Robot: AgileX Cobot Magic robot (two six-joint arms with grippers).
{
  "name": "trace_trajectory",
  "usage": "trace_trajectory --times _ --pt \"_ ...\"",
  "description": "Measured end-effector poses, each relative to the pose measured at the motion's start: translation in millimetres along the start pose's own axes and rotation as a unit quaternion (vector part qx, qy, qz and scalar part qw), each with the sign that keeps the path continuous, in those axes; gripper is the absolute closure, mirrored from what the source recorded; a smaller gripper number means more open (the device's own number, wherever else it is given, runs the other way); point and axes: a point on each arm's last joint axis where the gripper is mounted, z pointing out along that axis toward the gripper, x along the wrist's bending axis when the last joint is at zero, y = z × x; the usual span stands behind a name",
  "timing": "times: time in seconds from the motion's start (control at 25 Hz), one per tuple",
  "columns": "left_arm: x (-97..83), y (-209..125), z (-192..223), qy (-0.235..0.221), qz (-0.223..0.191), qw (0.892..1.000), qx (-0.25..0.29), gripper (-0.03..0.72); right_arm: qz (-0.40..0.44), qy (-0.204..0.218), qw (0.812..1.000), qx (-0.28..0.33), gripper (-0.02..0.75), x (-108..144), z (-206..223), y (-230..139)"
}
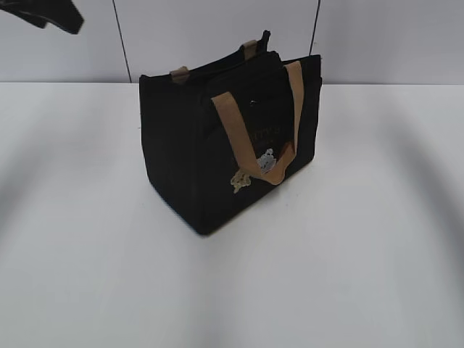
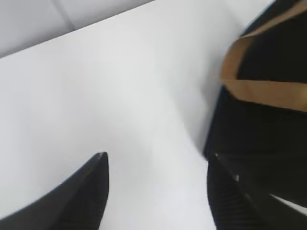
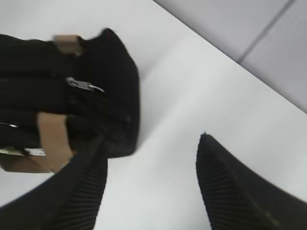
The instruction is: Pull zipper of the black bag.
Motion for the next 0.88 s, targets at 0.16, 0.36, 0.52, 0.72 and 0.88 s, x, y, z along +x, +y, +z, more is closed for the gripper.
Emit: trace_trajectory --times 0.16,0.36,0.52,0.72,0.88 --pt "10.3 -12.7 -30.4 0.102 -0.051 0.992 0.055 0.211 0.045 -0.091 0.995 0.019 0.290 1.4 -39.0 0.4" --pt "14.2 -25.5 -59.2 0.141 -0.100 0.981 0.092 0.212 0.118 -0.135 0.984 -0.021 0.307 23.2 -93.8 3.4" --pt "12.6 -29.7 -80.0 0.151 -0.119 0.978 0.077 0.222 0.132 -0.137 0.981 -0.026 0.358 50.1 -124.7 -13.0" --pt "-4.9 -59.3 -108.7 0.151 -0.132 0.977 0.068 0.230 0.145 -0.130 0.981 0.022 0.374 88.1 -138.7 -65.8" --pt "-22.9 -104.0 -125.2 0.148 -0.134 0.976 0.082 0.230 0.149 -0.133 0.977 0.074 0.374 117.9 -139.8 -121.2"
